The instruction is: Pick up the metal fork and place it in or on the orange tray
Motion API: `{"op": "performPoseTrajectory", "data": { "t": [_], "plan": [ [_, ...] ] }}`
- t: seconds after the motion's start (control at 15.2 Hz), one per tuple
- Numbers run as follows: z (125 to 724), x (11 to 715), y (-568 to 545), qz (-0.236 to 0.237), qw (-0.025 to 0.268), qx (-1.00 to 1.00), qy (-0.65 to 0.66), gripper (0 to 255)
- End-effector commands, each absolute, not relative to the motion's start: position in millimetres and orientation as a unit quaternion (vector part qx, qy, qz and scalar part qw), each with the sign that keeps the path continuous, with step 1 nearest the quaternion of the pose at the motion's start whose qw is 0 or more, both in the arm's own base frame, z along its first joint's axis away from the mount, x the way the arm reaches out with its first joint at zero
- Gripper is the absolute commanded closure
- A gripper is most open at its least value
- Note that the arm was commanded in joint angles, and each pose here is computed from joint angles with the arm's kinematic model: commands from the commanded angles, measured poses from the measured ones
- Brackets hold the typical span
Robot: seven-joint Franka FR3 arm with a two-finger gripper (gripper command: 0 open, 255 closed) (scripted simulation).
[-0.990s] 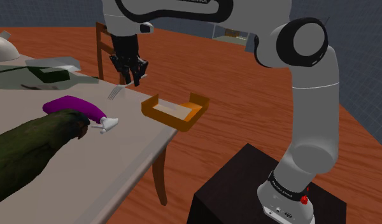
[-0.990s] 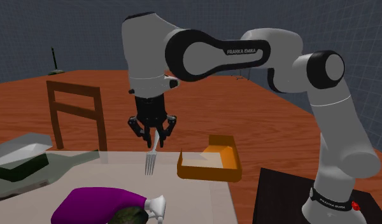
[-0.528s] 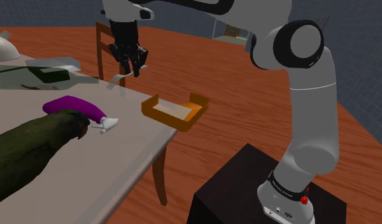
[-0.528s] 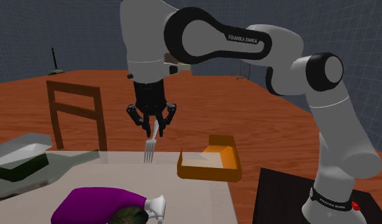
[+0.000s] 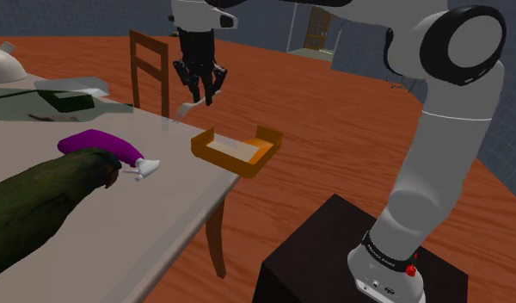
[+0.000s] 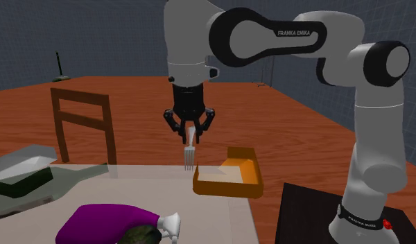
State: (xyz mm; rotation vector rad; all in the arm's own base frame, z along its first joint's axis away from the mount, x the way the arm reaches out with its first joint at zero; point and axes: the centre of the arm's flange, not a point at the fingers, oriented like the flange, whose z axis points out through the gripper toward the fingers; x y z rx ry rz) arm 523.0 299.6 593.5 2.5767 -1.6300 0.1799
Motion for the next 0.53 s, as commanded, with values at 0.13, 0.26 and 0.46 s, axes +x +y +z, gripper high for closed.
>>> {"op": "performPoseTrajectory", "data": {
  "t": [0.13, 0.26, 0.46],
  "plan": [
    [590.4, 482.9, 263.3, 0.058, 0.044, 0.842, -0.534, 255],
    [588.4, 463.9, 245.1, 0.058, 0.044, 0.842, -0.534, 255],
    [580.3, 437.2, 219.4, 0.058, 0.044, 0.842, -0.534, 255]
  ]
}}
